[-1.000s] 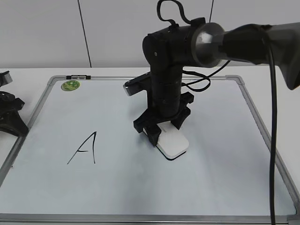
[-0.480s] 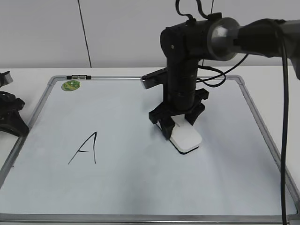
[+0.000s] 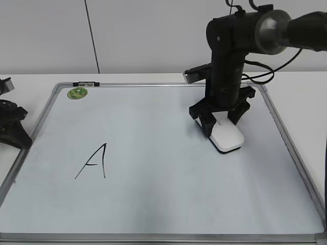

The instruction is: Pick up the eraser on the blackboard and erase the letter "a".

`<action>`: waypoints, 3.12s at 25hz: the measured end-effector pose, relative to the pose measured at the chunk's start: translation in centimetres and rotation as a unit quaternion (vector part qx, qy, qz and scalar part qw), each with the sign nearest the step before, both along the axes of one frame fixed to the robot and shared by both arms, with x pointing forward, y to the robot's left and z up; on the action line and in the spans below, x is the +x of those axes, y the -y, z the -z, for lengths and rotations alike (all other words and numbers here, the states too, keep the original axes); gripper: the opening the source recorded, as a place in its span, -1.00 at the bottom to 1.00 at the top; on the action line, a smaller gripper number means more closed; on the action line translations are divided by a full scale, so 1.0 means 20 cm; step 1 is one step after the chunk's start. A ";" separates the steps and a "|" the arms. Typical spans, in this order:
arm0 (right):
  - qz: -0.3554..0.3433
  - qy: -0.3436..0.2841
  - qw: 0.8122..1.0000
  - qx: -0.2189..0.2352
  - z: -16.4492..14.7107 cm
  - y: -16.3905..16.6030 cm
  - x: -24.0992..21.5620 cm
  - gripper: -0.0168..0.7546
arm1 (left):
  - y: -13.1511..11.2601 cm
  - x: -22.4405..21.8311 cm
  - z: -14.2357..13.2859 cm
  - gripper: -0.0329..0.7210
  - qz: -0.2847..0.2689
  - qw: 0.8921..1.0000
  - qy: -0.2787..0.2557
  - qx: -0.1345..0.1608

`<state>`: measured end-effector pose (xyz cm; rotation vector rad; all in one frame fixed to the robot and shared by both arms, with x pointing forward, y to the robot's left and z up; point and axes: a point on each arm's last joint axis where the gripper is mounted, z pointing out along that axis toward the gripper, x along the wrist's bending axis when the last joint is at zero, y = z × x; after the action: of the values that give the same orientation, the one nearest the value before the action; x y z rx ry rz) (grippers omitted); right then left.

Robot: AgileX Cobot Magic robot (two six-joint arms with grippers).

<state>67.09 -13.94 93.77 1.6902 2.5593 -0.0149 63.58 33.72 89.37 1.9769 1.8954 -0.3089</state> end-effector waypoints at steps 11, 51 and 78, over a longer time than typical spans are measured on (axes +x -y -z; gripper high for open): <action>0.025 0.080 0.996 0.022 -0.39 0.15 -0.03 0.42 | 0.00 0.00 0.00 -0.79 0.000 1.000 0.000 0.000; 0.207 0.006 0.978 0.023 0.02 0.64 -0.13 0.42 | 0.00 0.00 0.00 -0.79 0.000 1.000 0.000 0.000; 0.180 0.040 0.983 0.020 -0.30 0.63 -0.01 0.58 | -0.01 0.09 -0.21 0.07 0.022 1.000 -0.001 -0.013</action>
<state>66.84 -26.63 99.71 2.0984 2.1786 0.0826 65.47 33.86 93.51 2.0043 1.8414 -0.3474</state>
